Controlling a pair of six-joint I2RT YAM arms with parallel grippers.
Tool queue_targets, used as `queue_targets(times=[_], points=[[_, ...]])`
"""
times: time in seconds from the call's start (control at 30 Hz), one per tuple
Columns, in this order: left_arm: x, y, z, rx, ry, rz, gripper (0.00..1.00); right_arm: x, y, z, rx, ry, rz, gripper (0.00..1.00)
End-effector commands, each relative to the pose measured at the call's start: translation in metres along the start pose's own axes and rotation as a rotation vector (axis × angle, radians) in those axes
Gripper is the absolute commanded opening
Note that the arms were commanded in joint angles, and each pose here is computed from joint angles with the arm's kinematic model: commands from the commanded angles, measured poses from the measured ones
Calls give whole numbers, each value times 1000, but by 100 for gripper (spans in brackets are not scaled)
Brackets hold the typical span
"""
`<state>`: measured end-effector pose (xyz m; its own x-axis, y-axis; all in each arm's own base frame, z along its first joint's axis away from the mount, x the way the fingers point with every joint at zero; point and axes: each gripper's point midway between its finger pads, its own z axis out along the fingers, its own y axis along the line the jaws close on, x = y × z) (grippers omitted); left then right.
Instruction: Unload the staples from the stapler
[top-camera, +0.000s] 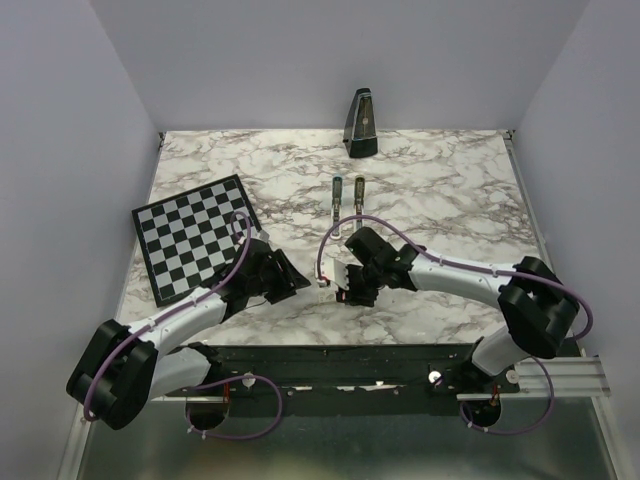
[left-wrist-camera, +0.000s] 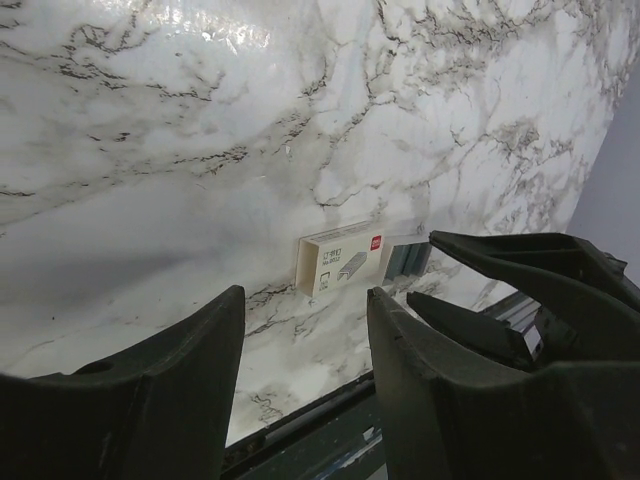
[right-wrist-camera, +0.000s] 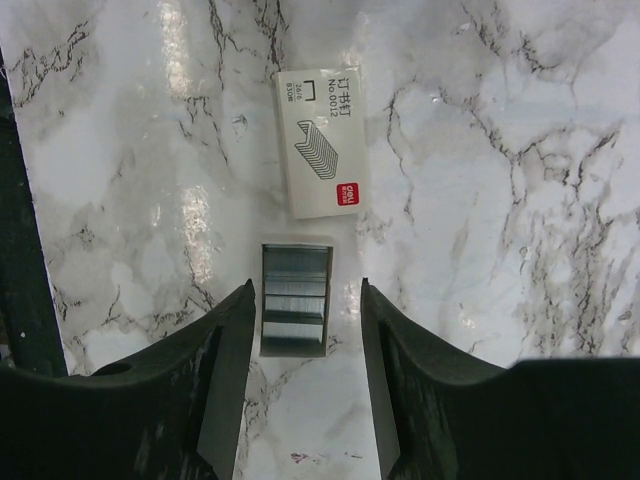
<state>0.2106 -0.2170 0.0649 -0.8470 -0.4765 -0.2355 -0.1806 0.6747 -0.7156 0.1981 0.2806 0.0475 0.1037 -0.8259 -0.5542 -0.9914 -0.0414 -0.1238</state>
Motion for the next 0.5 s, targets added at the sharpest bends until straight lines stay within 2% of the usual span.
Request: queue_targets(times=[0.0,0.27,0.47], points=[[-11,-4,-5,-8,-48,13,59,1,6,8,-53,21,22,55],[-24,4,-15,2,-88,-35,59,11,4,18,-52,71,61,58],[-28,5,-20,5,-109,-41,60,18,4,19,-41,95,71,56]])
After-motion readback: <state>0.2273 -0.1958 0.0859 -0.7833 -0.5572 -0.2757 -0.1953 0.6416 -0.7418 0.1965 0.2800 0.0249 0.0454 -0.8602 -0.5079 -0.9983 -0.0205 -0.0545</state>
